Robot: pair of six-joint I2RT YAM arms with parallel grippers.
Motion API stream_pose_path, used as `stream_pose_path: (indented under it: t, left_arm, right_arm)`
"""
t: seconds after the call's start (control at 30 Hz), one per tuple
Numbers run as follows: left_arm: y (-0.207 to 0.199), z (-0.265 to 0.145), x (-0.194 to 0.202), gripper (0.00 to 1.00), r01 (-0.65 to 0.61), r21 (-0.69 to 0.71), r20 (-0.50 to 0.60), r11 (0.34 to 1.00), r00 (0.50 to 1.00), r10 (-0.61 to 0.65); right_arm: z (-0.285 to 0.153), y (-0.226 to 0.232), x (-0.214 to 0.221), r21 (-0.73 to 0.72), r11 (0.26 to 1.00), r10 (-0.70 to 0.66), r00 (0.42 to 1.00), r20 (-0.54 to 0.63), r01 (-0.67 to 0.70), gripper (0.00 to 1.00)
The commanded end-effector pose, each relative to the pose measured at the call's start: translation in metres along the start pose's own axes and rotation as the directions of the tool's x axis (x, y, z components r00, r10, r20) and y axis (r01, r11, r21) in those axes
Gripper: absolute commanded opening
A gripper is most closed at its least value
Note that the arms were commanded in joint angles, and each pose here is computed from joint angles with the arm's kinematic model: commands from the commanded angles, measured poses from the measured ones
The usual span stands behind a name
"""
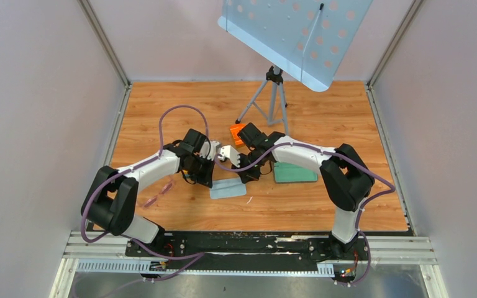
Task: Organize the sunglasses
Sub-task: Fold the glasses cleaning cloth at the center of the board.
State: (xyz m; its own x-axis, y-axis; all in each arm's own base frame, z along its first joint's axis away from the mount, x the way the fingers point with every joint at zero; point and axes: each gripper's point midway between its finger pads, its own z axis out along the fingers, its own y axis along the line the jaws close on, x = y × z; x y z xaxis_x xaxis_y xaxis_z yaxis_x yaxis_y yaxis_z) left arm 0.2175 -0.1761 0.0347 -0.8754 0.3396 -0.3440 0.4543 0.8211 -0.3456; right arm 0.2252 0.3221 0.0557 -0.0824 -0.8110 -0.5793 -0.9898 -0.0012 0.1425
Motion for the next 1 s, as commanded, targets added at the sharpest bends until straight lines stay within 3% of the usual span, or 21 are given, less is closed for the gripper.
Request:
stream_pose_path:
  t: [0.0,0.97]
  left_arm:
    - [0.000,-0.004,-0.001,0.00,-0.015,-0.012,0.018,1.000,1.000,0.015]
    - [-0.005,0.006,0.016,0.00,-0.001,0.027,-0.052,1.000,0.999,0.002]
  right_arm:
    - [0.007,0.018,0.008,-0.056,0.998,-0.003,1.000,-0.030,0.001,0.00]
    - [0.021,0.023,0.021,-0.086,0.996,-0.007,0.997,-0.073,0.001,0.00]
